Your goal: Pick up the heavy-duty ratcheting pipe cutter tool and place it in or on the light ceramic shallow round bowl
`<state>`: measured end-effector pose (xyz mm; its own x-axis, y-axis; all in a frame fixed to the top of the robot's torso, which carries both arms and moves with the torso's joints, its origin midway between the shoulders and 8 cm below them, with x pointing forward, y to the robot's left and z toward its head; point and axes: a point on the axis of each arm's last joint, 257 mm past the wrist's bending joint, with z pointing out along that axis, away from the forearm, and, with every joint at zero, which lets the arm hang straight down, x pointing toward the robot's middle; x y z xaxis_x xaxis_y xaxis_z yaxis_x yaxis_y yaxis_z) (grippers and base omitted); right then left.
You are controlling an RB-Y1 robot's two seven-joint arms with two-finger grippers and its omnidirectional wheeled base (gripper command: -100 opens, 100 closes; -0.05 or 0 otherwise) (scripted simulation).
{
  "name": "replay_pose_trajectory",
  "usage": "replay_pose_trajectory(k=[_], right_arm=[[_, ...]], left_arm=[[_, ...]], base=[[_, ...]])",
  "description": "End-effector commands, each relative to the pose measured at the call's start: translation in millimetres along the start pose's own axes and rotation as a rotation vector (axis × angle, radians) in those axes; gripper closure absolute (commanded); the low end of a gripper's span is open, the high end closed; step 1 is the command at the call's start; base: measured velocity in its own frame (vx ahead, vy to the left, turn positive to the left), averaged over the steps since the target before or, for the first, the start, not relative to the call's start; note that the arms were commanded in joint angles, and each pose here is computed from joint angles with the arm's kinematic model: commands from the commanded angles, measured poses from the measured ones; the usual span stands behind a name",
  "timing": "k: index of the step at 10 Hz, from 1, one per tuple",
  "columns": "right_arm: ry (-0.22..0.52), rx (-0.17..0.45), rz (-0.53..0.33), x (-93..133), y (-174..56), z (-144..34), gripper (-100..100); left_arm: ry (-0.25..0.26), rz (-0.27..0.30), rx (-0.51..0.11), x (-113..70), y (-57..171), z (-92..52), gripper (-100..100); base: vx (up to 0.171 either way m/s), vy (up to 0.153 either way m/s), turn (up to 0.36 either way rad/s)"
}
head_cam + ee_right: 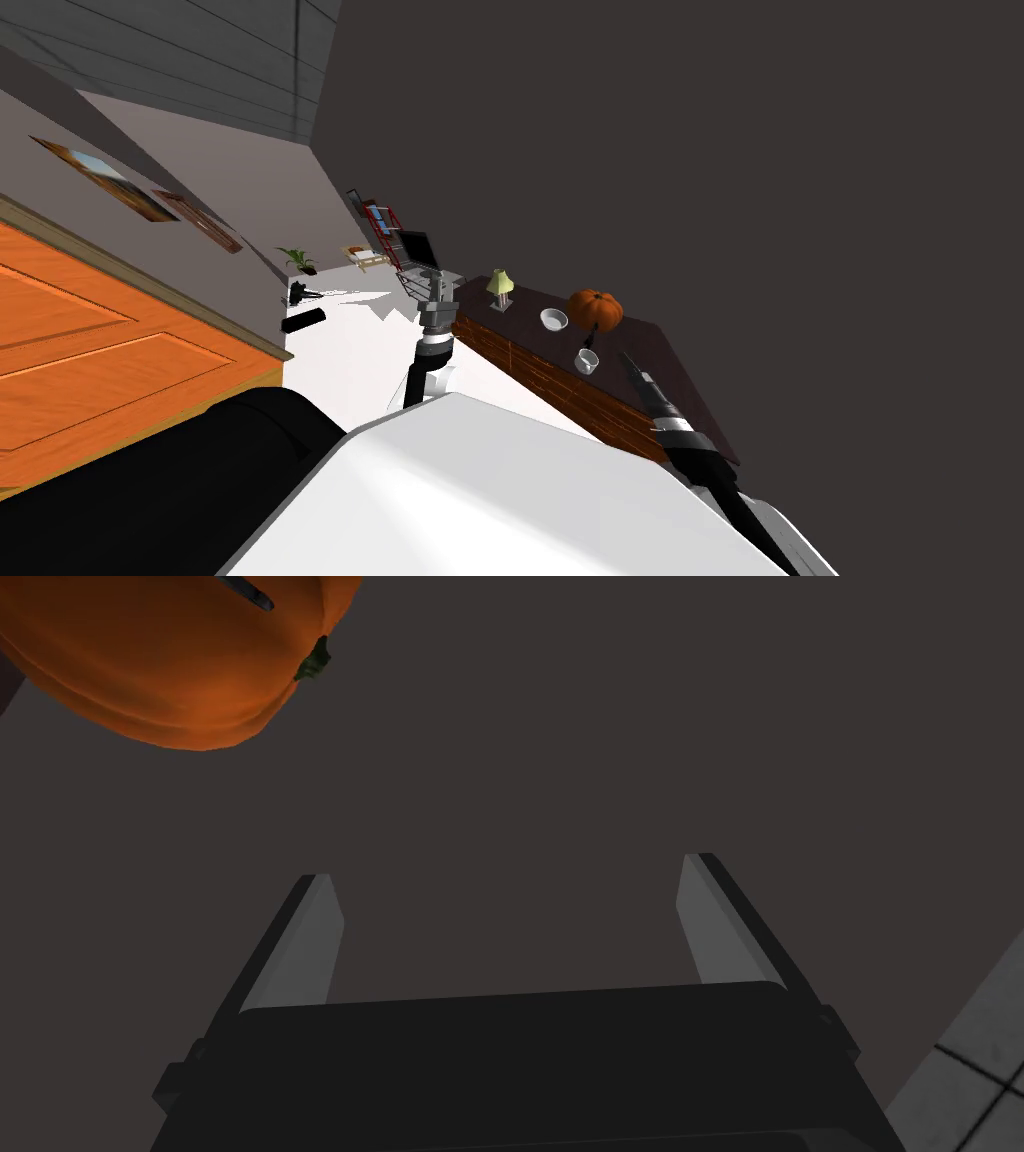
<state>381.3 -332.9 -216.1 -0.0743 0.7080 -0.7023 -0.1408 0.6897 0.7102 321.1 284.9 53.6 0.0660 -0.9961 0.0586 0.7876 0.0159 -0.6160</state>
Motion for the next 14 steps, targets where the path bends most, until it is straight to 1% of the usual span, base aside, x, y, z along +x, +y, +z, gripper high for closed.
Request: replay_pose_trajectory(k=[1,3,4,5,7,9,10,13,14], right_arm=[[0.024,0.033,-0.020,6,-12,0.6,-100],[0.103,0.136,-0.087,17,-59,-14.3,-100],[0.139,0.180,-0.119,21,-79,-22.2,-100],[0.142,0.188,-0.122,21,-83,-23.9,-100],[0.216,0.289,-0.190,27,-128,-46.4,-100],[0.290,0.388,-0.264,26,-172,-73.0,-100],[0.291,0.394,-0.264,26,-174,-74.8,-100],[0.394,0.544,-0.373,16,-236,-123.1,-100],[0.424,0.585,-0.408,10,-251,-137.4,-100]], left_arm=[[0.000,0.000,0.000,0.0,0,0.0,0],[0.000,0.000,0.000,0.0,0,0.0,0],[0.000,0.000,0.000,0.0,0,0.0,0],[0.000,0.000,0.000,0.0,0,0.0,0],[0.000,0.000,0.000,0.0,0,0.0,0],[0.000,0.000,0.000,0.0,0,-0.1,0],[0.000,0.000,0.000,0.0,0,-0.1,0],[0.000,0.000,0.000,-0.1,0,-0.1,0],[0.000,0.000,0.000,-0.1,0,-0.1,0]], base=[[-0.030,0.039,0.053],[-0.031,0.073,0.182],[-0.024,0.107,0.224],[-0.005,0.073,0.068],[0.018,0.074,0.216],[0.059,0.097,0.238],[0.057,0.075,0.071],[0.080,0.081,0.246],[0.132,0.092,0.217]])
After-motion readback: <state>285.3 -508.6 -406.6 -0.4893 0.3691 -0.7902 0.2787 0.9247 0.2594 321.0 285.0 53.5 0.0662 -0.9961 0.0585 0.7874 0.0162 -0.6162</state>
